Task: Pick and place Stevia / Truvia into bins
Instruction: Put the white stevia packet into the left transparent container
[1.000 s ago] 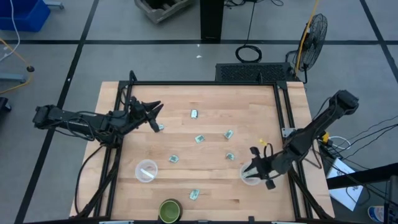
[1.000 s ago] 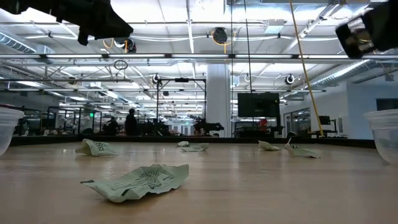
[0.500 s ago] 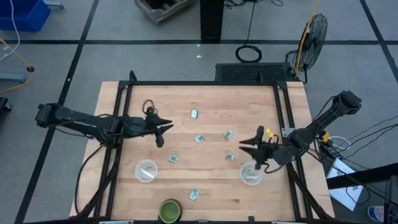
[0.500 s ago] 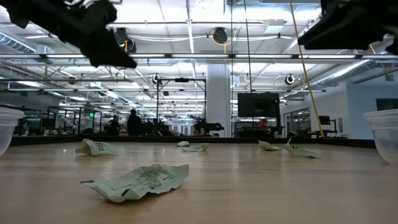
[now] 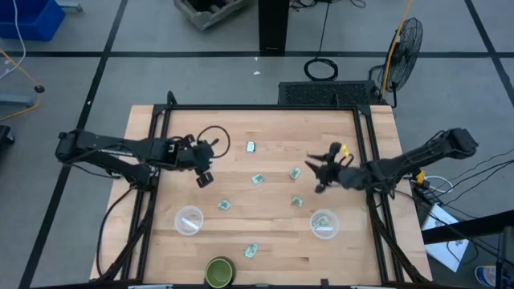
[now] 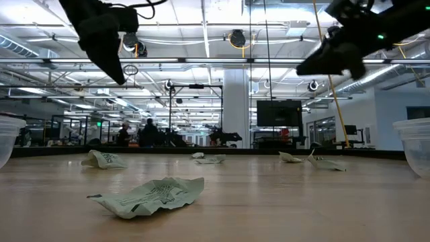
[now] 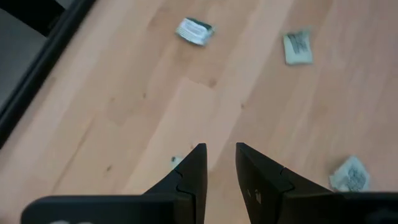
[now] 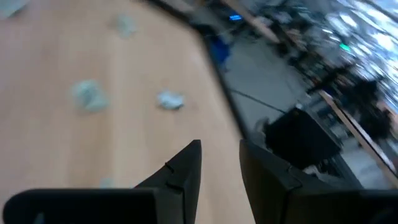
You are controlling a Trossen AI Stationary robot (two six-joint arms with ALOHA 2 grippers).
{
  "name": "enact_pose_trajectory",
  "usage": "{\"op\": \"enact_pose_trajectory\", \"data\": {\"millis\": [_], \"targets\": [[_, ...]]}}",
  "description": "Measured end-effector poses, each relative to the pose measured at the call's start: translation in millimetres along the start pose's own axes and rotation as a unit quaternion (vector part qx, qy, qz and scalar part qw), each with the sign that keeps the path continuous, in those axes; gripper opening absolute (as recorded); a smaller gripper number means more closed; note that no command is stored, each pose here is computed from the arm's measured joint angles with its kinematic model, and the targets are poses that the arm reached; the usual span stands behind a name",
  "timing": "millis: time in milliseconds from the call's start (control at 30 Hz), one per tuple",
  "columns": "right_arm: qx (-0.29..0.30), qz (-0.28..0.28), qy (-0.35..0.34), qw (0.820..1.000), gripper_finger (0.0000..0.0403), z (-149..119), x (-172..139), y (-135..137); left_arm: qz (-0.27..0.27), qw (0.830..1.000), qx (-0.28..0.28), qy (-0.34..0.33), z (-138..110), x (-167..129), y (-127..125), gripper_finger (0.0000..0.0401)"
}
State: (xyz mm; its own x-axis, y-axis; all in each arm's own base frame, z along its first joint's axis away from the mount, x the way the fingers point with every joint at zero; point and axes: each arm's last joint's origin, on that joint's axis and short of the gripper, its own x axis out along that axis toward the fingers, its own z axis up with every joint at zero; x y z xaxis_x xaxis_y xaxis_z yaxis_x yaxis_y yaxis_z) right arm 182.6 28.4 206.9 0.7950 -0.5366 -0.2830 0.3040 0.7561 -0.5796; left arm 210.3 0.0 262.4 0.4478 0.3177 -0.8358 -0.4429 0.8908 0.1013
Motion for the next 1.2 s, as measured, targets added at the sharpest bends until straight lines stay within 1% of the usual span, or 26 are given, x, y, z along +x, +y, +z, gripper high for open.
{"op": "enact_pose_trajectory", "data": {"millis": [67, 167, 267, 300, 333, 400, 467, 567, 700, 767, 833, 933, 1000, 1033, 1100, 1200], "targets": [[0.048, -0.033, -0.015, 0.998, 0.0105, 4, 7, -11, -0.002, 1.000, 0.007, 0.018, -1, 5, -3, 0.0090], [0.111, -0.067, -0.022, 0.991, 0.0105, 6, 14, -23, -0.019, 0.998, 0.002, 0.054, -5, 16, -7, 0.0090], [0.159, -0.075, -0.005, 0.984, 0.0105, -1, 18, -26, -0.021, 0.996, 0.003, 0.086, -11, 29, -12, 0.0090], [0.170, -0.065, 0.002, 0.983, 0.0105, -5, 19, -24, -0.016, 0.995, 0.009, 0.097, -14, 34, -14, 0.0090], [0.175, -0.048, 0.007, 0.983, 0.0105, -10, 19, -21, -0.010, 0.994, 0.014, 0.108, -18, 39, -15, 0.0090], [0.174, 0.004, 0.007, 0.985, 0.0105, -16, 20, -16, 0.008, 0.992, 0.029, 0.123, -23, 48, -16, 0.0090], [0.178, 0.042, -0.011, 0.983, 0.0105, -14, 21, -15, 0.024, 0.990, 0.038, 0.136, -28, 56, -17, 0.0090], [0.206, 0.076, -0.044, 0.975, 0.0105, -9, 22, -18, 0.040, 0.986, 0.039, 0.158, -34, 66, -17, 0.0090], [0.241, 0.116, -0.052, 0.962, 0.0105, -8, 22, -20, 0.063, 0.980, 0.018, 0.187, -44, 81, -16, 0.0090], [0.256, 0.118, -0.043, 0.958, 0.0105, -10, 21, -20, 0.078, 0.976, 0.015, 0.201, -48, 88, -15, 0.0090], [0.261, 0.120, -0.035, 0.957, 0.0105, -11, 21, -20, 0.101, 0.973, 0.028, 0.204, -50, 93, -14, 0.0090], [0.250, 0.119, -0.036, 0.960, 0.0105, -11, 20, -20, 0.141, 0.970, 0.054, 0.190, -50, 100, -13, 0.0090], [0.240, 0.117, -0.040, 0.963, 0.0105, -11, 19, -21, 0.149, 0.971, 0.054, 0.181, -49, 100, -12, 0.0090], [0.238, 0.117, -0.041, 0.963, 0.0105, -11, 19, -21, 0.144, 0.972, 0.050, 0.179, -47, 102, -12, 0.0090], [0.231, 0.116, -0.043, 0.965, 0.0105, -11, 19, -22, 0.113, 0.975, 0.034, 0.188, -46, 104, -12, 0.0090], [0.226, 0.115, -0.044, 0.966, 0.0105, -11, 19, -22, 0.078, 0.975, 0.018, 0.209, -45, 106, -10, 0.0090]]}}
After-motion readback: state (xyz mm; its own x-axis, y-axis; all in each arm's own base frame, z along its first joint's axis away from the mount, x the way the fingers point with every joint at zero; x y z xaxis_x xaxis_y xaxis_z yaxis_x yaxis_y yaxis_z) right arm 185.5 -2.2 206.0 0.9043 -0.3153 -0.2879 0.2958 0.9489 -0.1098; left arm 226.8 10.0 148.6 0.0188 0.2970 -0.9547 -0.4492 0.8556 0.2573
